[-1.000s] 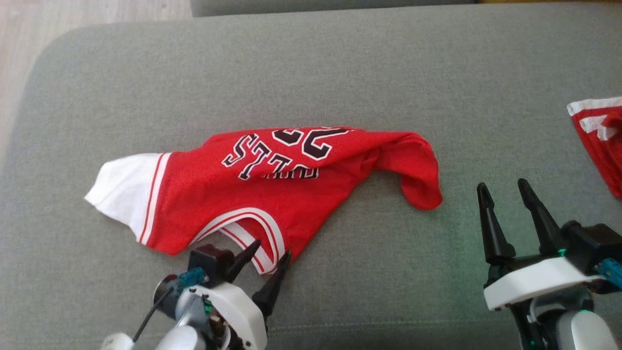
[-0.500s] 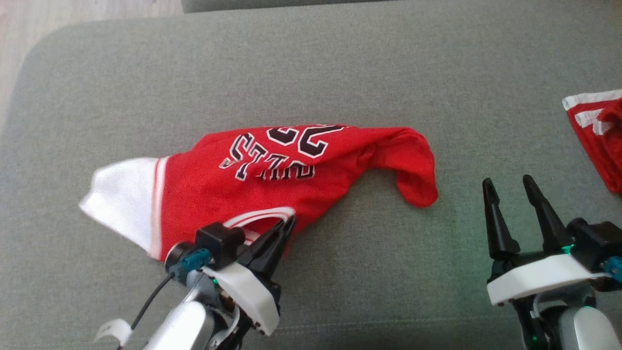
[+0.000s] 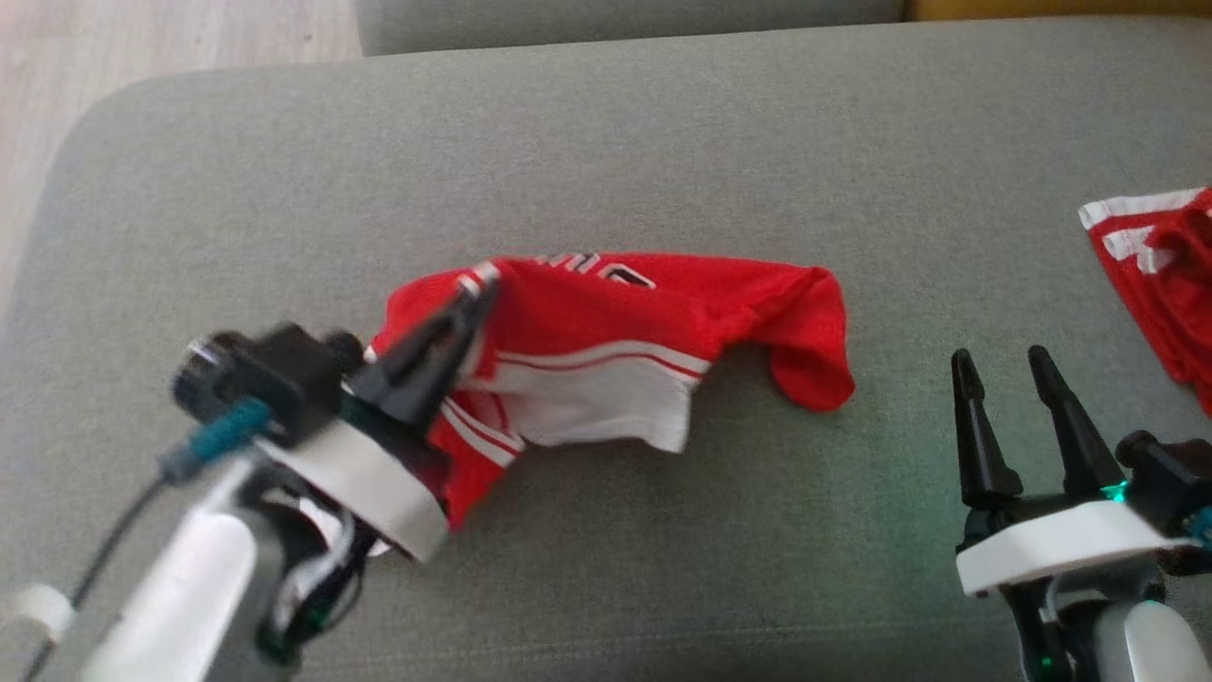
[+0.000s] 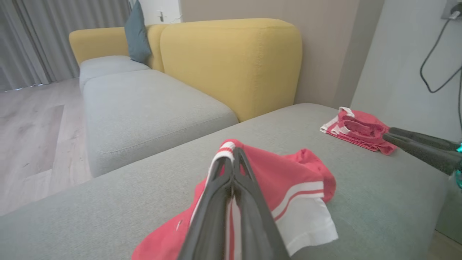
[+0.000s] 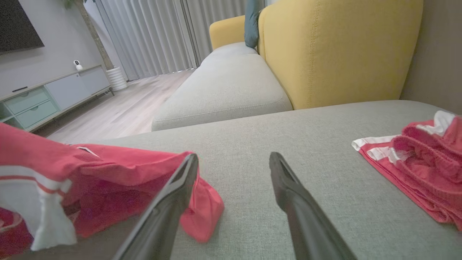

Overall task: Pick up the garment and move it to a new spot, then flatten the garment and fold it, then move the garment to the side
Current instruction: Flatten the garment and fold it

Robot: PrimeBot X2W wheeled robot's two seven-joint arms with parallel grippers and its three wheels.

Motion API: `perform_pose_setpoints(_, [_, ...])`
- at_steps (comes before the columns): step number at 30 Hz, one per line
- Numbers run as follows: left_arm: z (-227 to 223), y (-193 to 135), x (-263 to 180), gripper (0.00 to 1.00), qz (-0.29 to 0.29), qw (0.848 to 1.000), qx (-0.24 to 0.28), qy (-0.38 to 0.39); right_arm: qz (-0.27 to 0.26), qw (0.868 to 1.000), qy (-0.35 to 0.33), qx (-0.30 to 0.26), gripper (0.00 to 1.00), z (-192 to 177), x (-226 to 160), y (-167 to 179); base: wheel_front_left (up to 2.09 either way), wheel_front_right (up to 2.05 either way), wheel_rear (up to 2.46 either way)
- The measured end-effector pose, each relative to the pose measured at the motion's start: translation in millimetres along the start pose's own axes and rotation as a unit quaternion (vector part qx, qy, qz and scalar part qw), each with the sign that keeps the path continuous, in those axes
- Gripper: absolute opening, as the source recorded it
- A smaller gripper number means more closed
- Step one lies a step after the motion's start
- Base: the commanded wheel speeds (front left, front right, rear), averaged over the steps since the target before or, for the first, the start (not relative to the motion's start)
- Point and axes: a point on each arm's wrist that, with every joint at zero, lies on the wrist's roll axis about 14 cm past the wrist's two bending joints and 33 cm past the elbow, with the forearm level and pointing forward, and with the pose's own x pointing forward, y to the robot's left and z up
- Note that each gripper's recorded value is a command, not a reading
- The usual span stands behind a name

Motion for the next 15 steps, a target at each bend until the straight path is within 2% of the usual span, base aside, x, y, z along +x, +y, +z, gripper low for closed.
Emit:
perform_pose_setpoints(4, [-10.3, 26.9, 11.7, 0.0, 0.026, 0.999, -0.015, 0.023, -0.01, 1.0, 0.007, 0.001, 1.0, -4.8, -0.9, -6.2, 0.0, 0.0, 0.0])
perform_pose_setpoints(10, [-70.4, 77.8, 33.1, 0.0, 0.074, 0.989, -0.072, 0.108, -0.024, 1.0, 0.017, 0.006, 1.0, -13.5, 2.3, -15.1, 0.0, 0.0, 0.0])
perform_pose_setpoints(15, [-110.9, 103.0, 56.5, 0.0, 0.093, 0.978, -0.099, 0.159, -0.035, 0.999, 0.014, 0.003, 1.0, -13.6, 11.2, -23.5, 0.0, 0.0, 0.0])
